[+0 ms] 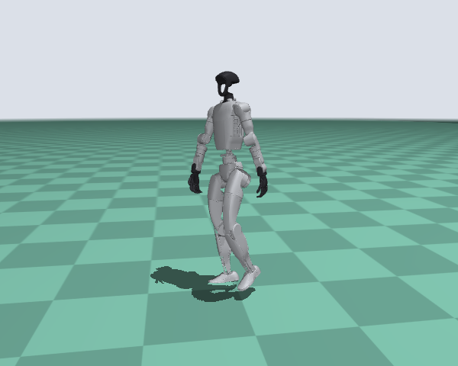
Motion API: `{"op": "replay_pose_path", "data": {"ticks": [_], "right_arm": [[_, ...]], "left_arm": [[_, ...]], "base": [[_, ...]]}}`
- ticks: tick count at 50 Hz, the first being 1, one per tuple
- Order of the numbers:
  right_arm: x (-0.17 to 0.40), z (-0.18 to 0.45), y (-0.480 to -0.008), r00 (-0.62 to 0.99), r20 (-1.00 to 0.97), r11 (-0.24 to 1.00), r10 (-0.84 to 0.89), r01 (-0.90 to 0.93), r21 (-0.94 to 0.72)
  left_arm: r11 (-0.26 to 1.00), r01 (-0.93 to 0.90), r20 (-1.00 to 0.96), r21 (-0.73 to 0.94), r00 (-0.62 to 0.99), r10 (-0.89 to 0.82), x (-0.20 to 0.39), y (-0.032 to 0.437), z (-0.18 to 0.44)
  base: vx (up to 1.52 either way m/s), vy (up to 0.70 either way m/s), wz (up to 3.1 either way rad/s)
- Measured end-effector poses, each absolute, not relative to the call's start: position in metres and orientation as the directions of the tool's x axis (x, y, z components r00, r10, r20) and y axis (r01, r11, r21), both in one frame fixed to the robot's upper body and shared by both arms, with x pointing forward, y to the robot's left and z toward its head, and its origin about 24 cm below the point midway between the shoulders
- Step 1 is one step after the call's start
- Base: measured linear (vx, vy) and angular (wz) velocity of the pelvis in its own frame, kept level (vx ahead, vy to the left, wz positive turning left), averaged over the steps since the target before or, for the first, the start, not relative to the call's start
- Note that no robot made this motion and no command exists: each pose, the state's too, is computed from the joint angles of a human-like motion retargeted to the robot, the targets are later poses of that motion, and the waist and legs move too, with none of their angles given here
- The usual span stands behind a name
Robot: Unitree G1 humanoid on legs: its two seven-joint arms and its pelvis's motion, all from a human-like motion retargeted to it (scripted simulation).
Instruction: In place motions
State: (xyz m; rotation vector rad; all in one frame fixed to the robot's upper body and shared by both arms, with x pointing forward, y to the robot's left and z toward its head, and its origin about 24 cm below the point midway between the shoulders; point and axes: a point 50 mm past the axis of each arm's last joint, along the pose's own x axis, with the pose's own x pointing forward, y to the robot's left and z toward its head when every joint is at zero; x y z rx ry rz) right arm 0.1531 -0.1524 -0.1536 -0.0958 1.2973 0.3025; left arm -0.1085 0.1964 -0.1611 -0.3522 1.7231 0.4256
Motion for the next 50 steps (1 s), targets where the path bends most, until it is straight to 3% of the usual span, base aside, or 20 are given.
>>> {"op": "replay_pose_path", "data": {"ticks": [9, 20, 27, 33, 35, 38, 43, 50], "right_arm": [[0.067, -0.171, -0.176, -0.064, -0.988, 0.945, 0.141, -0.288, 0.154], [0.051, -0.172, -0.199, -0.052, -0.99, 0.952, 0.132, -0.272, 0.141], [0.007, -0.173, -0.202, -0.166, -0.972, 0.97, 0.164, -0.153, 0.189], [-0.062, -0.167, -0.199, -0.318, -0.932, 0.979, 0.175, -0.045, 0.199], [-0.084, -0.163, -0.198, -0.371, -0.909, 0.977, 0.191, -0.015, 0.211], [-0.112, -0.154, -0.201, -0.451, -0.871, 0.975, 0.197, -0.004, 0.222], [-0.149, -0.138, -0.205, -0.591, -0.772, 0.965, 0.232, 0.04, 0.259], [-0.166, -0.13, -0.209, -0.591, -0.771, 0.97, 0.238, 0.18, 0.161]], "left_arm": [[0.905, -0.423, -0.996, 0.049, -0.085, 0.014, -0.069, 0.196, -0.171], [0.962, -0.268, -0.998, 0.061, -0.04, 0.052, -0.034, 0.217, -0.172], [0.997, -0.082, -0.994, 0.014, -0.111, 0.005, -0.039, 0.221, -0.169], [1.0, 0.018, -0.995, 0.01, -0.096, 0.012, -0.007, 0.2, -0.175], [0.999, 0.036, -1.0, 0.003, -0.026, 0.004, 0.021, 0.188, -0.177], [0.996, 0.073, -0.975, -0.046, 0.214, -0.061, 0.099, 0.162, -0.169], [0.981, 0.127, -0.796, -0.148, 0.574, -0.194, 0.217, 0.119, -0.125], [0.968, 0.213, -0.659, -0.129, 0.711, -0.244, 0.272, 0.111, -0.086]], "base": [[0.16, 0.15, 0.18], [0.04, 0.14, -0.09], [0.14, 0.15, 0.03], [0.09, 0.13, -0.07], [-0.03, 0.18, -0.07], [-0.13, 0.22, 0.36], [-0.11, 0.09, 0.57], [0.01, 0.01, 0.0]]}}
